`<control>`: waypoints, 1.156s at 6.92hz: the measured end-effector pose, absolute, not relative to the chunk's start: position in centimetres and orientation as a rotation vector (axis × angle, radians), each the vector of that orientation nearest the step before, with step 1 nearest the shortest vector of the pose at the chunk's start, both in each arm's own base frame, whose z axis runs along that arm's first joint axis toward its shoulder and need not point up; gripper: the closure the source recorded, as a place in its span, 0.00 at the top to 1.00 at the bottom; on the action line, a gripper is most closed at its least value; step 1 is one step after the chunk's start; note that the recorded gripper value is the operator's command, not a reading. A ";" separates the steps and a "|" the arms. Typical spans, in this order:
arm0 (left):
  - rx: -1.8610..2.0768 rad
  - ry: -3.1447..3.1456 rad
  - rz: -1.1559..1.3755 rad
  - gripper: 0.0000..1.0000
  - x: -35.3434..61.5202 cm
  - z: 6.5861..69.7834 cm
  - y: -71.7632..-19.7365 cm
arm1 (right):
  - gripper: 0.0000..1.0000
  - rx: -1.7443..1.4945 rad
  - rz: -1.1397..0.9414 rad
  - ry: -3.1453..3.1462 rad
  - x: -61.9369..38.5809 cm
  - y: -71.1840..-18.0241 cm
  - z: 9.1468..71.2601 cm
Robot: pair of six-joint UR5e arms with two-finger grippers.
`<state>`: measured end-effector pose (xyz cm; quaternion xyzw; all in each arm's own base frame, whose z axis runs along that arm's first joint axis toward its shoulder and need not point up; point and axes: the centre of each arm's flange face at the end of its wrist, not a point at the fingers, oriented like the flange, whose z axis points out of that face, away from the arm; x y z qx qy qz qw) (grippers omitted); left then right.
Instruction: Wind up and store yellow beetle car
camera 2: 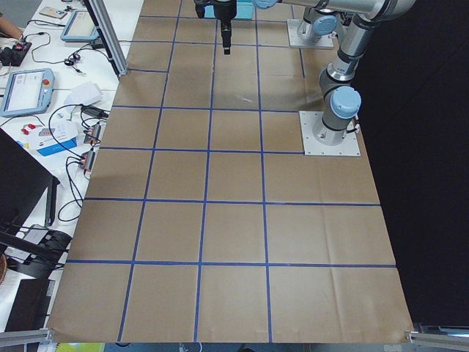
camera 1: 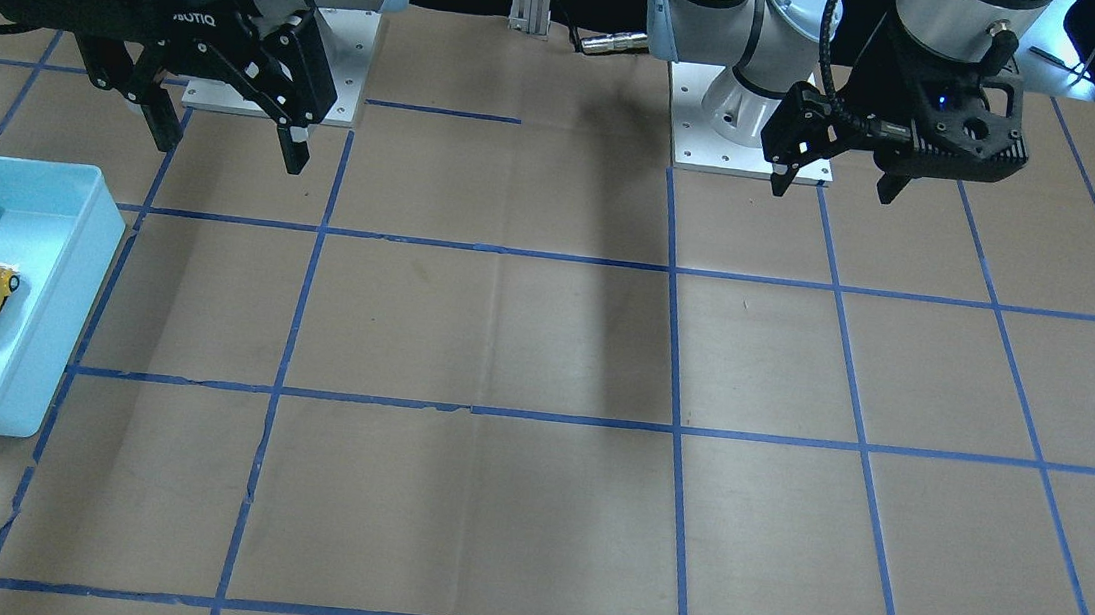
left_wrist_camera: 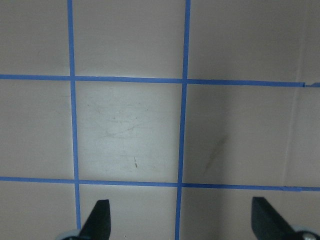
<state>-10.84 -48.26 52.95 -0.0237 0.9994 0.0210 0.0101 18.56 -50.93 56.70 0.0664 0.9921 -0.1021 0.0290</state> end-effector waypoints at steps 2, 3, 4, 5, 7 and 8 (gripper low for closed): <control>-0.076 3.119 0.062 1.00 -10.8 53.1 -48.1 | 1.00 0.183 -0.247 3.025 19.5 -50.5 54.9; -0.077 3.118 0.058 1.00 -10.8 53.1 -48.0 | 1.00 0.162 -0.222 3.021 19.8 -50.2 54.5; -0.079 3.118 0.058 1.00 -10.8 53.1 -47.9 | 1.00 0.131 -0.206 3.024 20.0 -49.9 54.2; -0.082 3.117 0.057 1.00 -10.8 53.1 -47.9 | 1.00 0.101 -0.196 3.029 20.1 -49.7 54.0; -0.089 3.117 0.057 1.00 -10.8 53.1 -47.8 | 1.00 0.077 -0.179 3.034 20.2 -49.6 53.4; -0.090 3.118 0.059 1.00 -10.8 53.1 -47.8 | 1.00 0.065 -0.172 3.036 20.2 -49.6 53.1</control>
